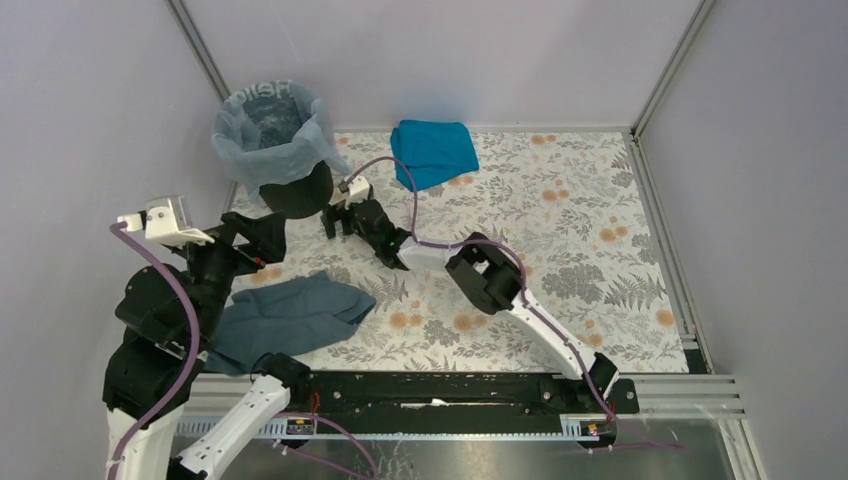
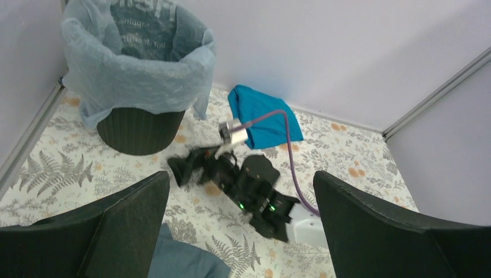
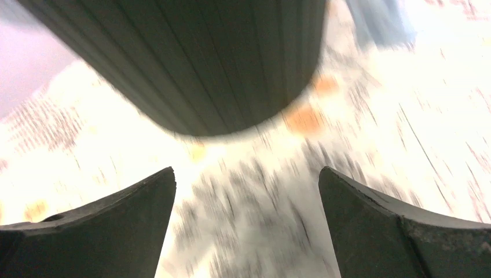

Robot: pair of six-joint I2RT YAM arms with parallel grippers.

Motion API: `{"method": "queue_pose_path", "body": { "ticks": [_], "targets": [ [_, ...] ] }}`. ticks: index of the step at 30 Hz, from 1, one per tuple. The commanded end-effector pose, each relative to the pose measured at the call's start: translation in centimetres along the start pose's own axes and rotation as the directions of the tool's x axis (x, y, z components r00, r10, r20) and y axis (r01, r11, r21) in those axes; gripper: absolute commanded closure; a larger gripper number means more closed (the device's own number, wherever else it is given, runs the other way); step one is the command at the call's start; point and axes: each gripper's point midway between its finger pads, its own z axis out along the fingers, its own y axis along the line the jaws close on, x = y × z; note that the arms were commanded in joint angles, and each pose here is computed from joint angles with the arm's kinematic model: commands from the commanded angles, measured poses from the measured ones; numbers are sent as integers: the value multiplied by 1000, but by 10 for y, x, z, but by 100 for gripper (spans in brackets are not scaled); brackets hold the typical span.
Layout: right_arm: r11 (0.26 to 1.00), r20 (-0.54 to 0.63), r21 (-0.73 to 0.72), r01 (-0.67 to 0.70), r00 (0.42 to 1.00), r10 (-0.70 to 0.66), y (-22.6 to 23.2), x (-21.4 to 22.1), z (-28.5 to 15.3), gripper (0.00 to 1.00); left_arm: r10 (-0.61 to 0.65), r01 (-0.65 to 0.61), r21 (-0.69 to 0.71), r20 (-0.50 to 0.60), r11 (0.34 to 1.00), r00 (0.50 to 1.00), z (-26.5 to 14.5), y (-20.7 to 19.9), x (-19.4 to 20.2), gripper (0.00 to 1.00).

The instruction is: Put the trash bags into the trash bin

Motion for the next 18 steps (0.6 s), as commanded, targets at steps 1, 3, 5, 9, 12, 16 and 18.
{"method": "queue_pose_path", "body": {
  "ticks": [1,3,5,9,12,16,18],
  "targets": [
    [999,111,33,-28,994,25,9,-120,-63,0,18,-21,35,70,999,997,-7,-9,-29,1],
    [996,56,81,-31,998,27,-1,-129,-102,0,8,-12,48,81,999,997,-8,-13,-34,1],
    [985,-20,171,-31,999,35,-18,-135,-144,0,-5,0,67,79,998,997,-8,-17,-36,1],
    [943,-151,331,31,988,21,-52,-155,-237,0,-19,11,99,81,995,997,-6,-27,-42,1],
    [903,-270,420,89,962,31,-75,-162,-314,0,-27,16,123,91,992,995,-8,-34,-53,1],
    [887,-313,448,113,949,37,-85,-198,-399,0,-42,27,142,108,990,993,-5,-41,-60,1],
    [893,-279,443,86,959,46,-84,-224,-434,0,-52,35,146,120,989,991,-3,-42,-63,1]
  ]
}}
